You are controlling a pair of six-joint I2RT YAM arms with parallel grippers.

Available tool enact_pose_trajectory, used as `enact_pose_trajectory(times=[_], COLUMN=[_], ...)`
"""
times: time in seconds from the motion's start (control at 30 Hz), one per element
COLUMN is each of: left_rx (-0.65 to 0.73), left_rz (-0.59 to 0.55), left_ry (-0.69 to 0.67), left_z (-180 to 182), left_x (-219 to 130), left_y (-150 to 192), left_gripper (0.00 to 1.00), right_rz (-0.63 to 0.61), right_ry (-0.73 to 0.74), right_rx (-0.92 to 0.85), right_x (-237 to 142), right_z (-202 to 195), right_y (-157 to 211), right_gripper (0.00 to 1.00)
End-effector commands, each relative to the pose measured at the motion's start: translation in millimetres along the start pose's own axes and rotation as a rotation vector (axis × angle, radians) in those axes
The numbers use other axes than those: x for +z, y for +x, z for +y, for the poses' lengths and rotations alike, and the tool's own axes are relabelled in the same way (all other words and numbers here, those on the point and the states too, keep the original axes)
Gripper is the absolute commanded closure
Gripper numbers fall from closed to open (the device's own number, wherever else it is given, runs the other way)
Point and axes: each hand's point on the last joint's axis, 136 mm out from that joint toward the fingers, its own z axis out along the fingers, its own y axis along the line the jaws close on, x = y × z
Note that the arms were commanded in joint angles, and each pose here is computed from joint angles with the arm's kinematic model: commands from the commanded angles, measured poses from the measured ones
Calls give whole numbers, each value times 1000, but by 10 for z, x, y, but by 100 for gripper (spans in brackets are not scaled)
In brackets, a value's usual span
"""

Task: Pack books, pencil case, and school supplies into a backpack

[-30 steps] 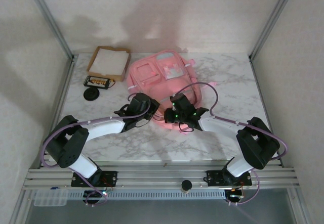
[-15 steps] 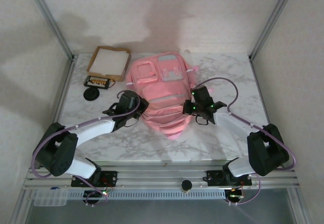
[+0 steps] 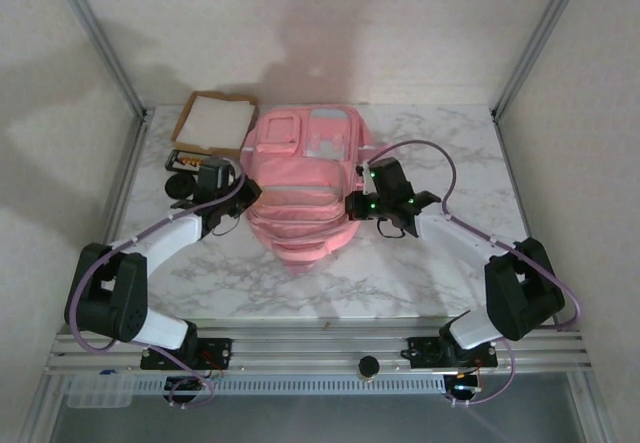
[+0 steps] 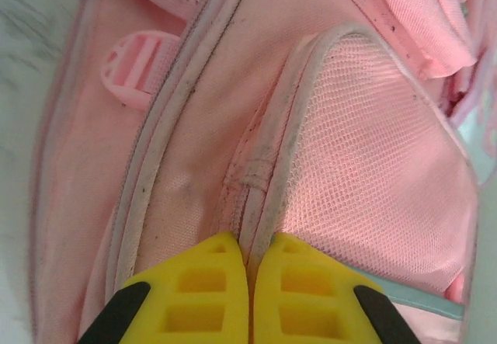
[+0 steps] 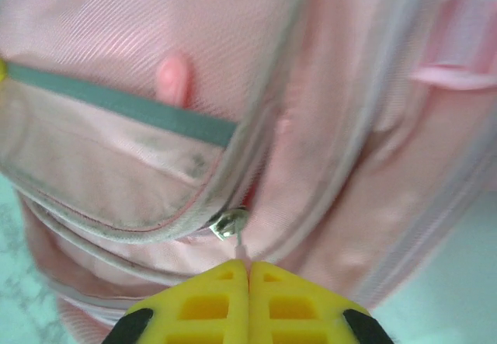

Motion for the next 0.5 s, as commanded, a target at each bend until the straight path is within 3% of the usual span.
enact_pose_trajectory(times=[0.0,0.13,0.33,0.43,0.47], left_rx=[55,139,143,121,113], left_rz=[-231,-202,-157,-147,-137], left_ry=[-386,-399,-265,-259,-241], left_z=[871,851,578,503,452], left_x=[-191,-173,-92,-100,-104], left_y=[-571,-578,-533,-569,-573], left_gripper=[100,100,100,100,95], right_rz=[-25,-36,-14,64,78], right_ry=[277,288,30,-15,-27], right_rx=[18,-31,-168,-274,-287], right_x=[-81,33,161,308,352], right_z=[-837,-842,-218,132,196], right_y=[-218,-459,-299,-28,38], right_gripper=[100,100,100,87,84])
